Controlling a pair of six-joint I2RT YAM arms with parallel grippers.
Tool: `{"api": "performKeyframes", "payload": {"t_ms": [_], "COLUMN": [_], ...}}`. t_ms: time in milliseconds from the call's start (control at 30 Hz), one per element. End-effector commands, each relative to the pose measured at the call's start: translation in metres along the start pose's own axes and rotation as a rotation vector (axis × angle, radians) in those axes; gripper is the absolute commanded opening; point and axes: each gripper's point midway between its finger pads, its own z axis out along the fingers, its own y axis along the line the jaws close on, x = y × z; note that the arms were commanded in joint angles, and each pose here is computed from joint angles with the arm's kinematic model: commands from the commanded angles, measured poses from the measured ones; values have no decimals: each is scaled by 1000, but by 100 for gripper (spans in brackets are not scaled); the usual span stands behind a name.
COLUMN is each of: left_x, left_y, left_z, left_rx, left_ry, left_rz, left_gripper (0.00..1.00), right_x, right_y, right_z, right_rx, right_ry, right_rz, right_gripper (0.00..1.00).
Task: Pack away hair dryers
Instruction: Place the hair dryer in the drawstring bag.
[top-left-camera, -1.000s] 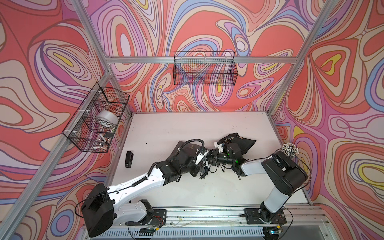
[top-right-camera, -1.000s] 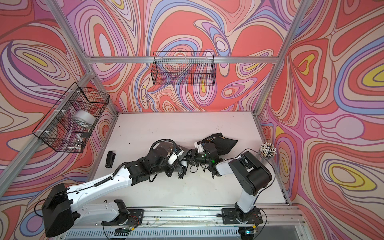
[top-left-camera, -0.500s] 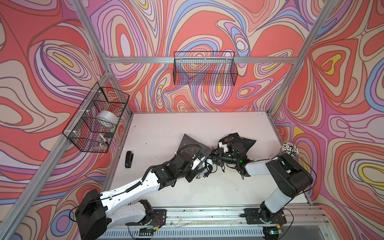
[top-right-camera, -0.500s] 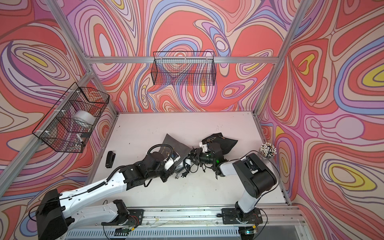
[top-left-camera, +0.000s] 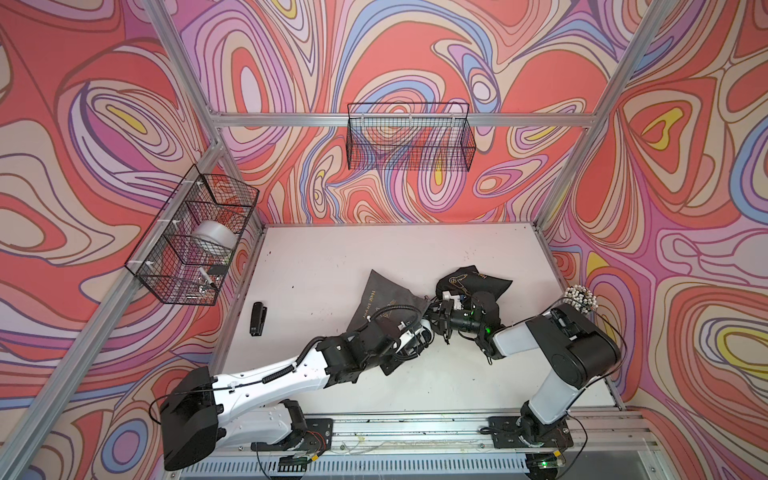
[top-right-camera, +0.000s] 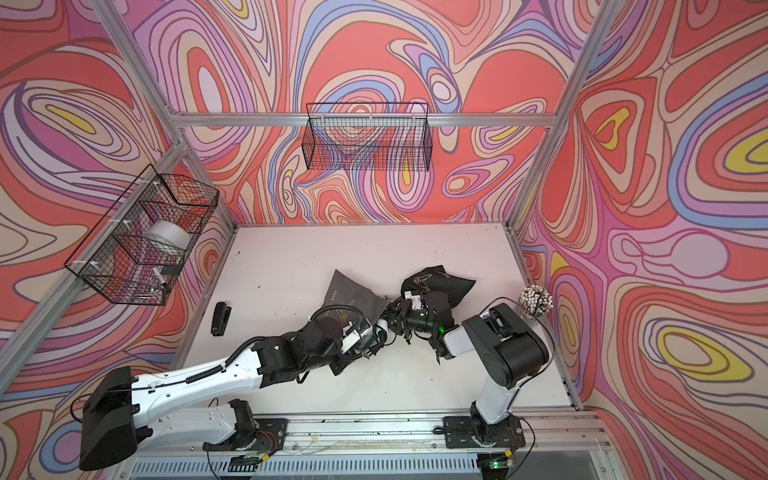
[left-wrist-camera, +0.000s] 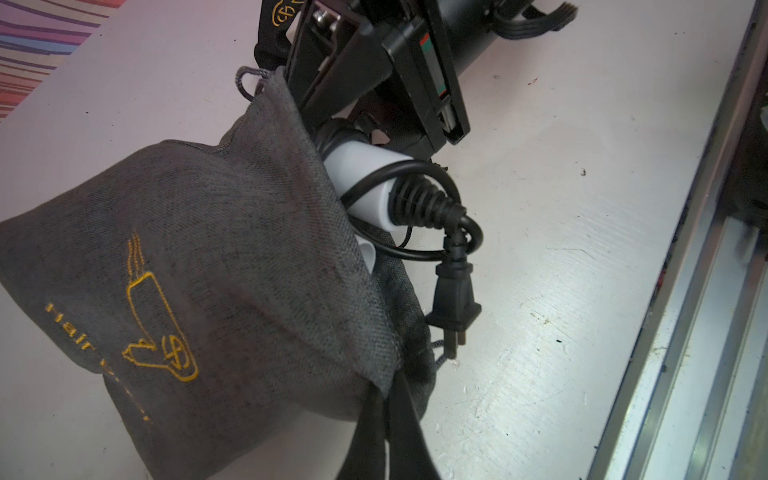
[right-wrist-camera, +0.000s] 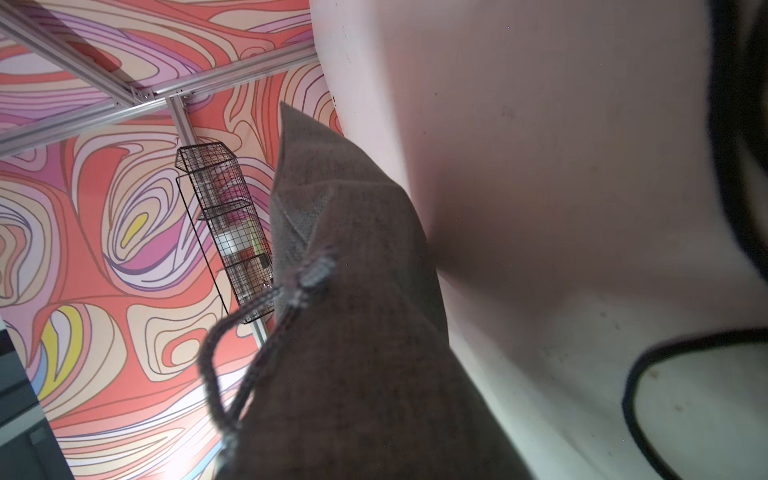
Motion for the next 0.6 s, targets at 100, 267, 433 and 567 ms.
{"api": "performKeyframes", "payload": {"t_ms": [100,267,433,567], "left_x": [25,5,-32,-55], "left_y": [-15,3,14,15], "left_z": [7,4,1,4], "left_rx": [18,-93,-140,-120], "left_ry": [92,26,-29,-50], "left_rz": [34,32,60,65], "left_gripper": [0,0,0,0], "right_x": [-21,-11,-1,11], "right_y": [26,31,27,30], "right_z": [-7,0,-2,5], "right_rx": [-140,-113,-76,-58], "right_ry": [-84,-27,0,47], "right_rz": [7,-52,-92,-153], "right_gripper": [0,0,0,0]}}
